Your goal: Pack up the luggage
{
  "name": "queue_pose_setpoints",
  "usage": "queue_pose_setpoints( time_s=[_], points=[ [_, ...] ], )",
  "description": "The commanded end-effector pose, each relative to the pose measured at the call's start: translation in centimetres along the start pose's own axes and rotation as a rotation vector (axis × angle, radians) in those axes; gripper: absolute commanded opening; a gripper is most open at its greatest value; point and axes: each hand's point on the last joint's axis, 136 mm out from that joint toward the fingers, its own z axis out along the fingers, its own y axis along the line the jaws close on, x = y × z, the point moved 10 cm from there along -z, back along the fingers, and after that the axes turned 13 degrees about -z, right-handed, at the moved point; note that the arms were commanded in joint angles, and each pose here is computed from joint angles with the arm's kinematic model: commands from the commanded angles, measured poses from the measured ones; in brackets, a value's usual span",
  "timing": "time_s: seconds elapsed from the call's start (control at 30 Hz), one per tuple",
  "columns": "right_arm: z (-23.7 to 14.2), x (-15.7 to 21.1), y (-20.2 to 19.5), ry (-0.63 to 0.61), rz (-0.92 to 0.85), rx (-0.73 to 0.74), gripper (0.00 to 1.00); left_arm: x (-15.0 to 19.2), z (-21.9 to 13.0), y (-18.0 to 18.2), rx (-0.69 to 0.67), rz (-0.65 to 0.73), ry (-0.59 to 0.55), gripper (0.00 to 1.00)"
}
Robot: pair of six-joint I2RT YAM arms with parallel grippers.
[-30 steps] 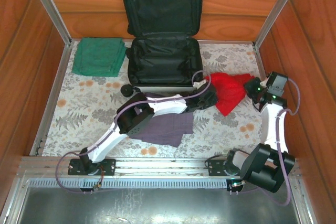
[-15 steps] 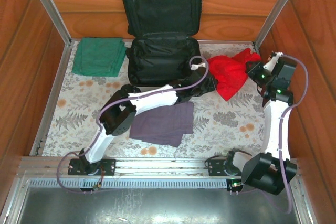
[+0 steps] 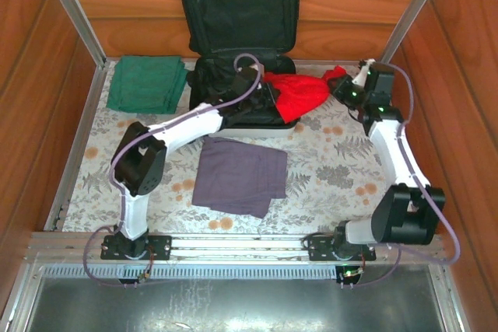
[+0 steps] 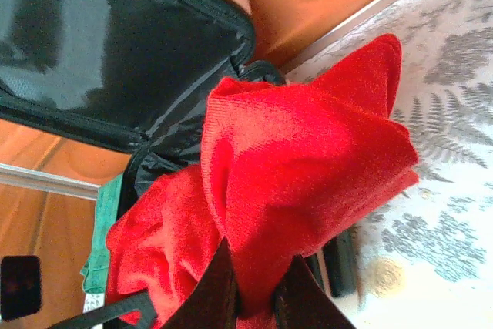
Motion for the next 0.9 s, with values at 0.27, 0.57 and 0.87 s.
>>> queue_pose_setpoints(
  time_s=[0.27,0.57,0.87],
  points=[
    [9.1,-0.9,5.0,-0.047,-0.095,-0.124,0.0,-8.2,-3.7,4.7,0.004,-0.057,0.036,0.0],
    [13.7,-1.1,6.1,-0.055,-0.115,-0.145,0.0,-13.4,-4.2,6.0,-0.067,-0.01,0.079,0.0],
    [16.4,-1.3,6.4,-0.081,-0.144,-0.144,0.0,-18.9,-3.3,9.1,-0.07,-0.081,0.134,0.0]
  ],
)
